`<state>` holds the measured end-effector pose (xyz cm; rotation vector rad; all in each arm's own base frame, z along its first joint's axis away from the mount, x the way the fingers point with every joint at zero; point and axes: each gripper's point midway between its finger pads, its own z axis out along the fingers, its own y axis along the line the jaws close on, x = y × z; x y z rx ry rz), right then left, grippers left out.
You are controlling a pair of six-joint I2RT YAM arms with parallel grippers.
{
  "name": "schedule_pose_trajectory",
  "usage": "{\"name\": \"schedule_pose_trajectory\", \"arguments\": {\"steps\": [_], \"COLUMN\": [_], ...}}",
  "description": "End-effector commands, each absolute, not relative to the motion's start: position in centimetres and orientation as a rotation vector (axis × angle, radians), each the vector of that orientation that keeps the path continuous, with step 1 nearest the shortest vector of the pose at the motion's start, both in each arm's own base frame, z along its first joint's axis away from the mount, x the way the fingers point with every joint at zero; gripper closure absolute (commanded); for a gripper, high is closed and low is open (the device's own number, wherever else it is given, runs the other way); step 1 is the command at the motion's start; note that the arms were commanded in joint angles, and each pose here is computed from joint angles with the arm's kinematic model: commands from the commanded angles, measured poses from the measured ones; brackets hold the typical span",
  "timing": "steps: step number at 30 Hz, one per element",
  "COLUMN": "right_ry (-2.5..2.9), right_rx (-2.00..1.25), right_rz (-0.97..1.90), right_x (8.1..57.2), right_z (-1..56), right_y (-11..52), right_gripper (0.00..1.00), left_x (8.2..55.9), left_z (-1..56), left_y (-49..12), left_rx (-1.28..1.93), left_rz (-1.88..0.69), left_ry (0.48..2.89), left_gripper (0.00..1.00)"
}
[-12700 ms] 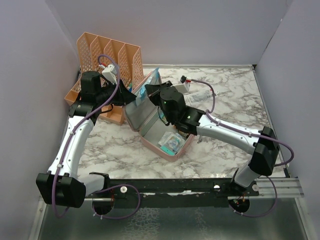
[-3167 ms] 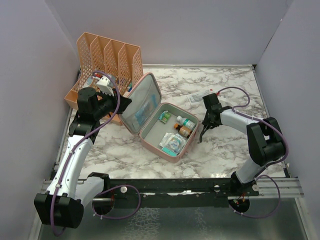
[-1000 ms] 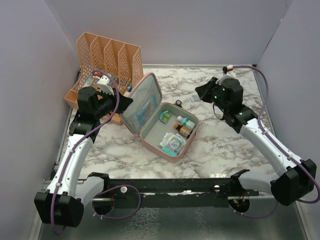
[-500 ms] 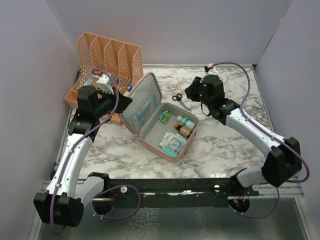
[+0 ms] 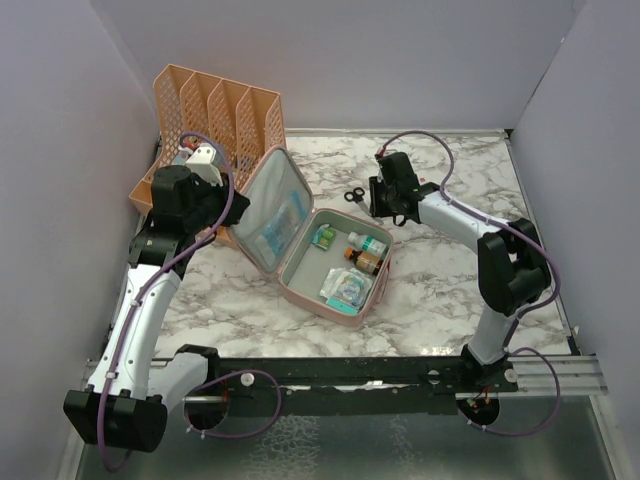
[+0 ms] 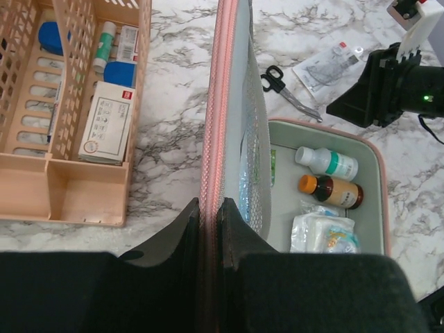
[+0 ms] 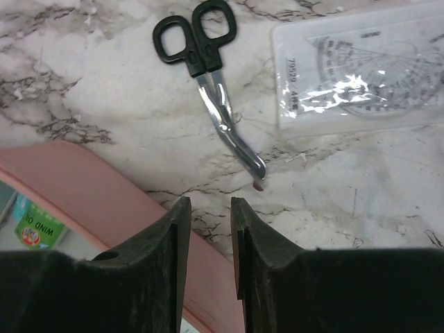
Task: Organize the medicine kit
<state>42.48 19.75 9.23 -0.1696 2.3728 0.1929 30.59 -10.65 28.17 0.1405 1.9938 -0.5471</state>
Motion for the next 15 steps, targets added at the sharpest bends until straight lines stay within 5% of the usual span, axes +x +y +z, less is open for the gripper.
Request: {"name": "schedule_pose_trajectory", "arguments": {"steps": [1,15], "right_ry": [2.404,2.287], "right_rx": [-0.425,-0.84], "right_rz": [0.341,0.69], "right_x": [40.0,34.4], "right_z": [8.5,9.7], "right_y": [22.2,28.0], "right_gripper": [0.69,0.68], "left_x": [31.5,36.8], "left_z": [28.8,30.1], "left_y": [-8.9,-7.6], "left_rx": [0.149,0.27], "left_rz": [-0.403,-0.209], "left_ry": [1.983,1.824], "left_gripper": [1.0,1.0]}}
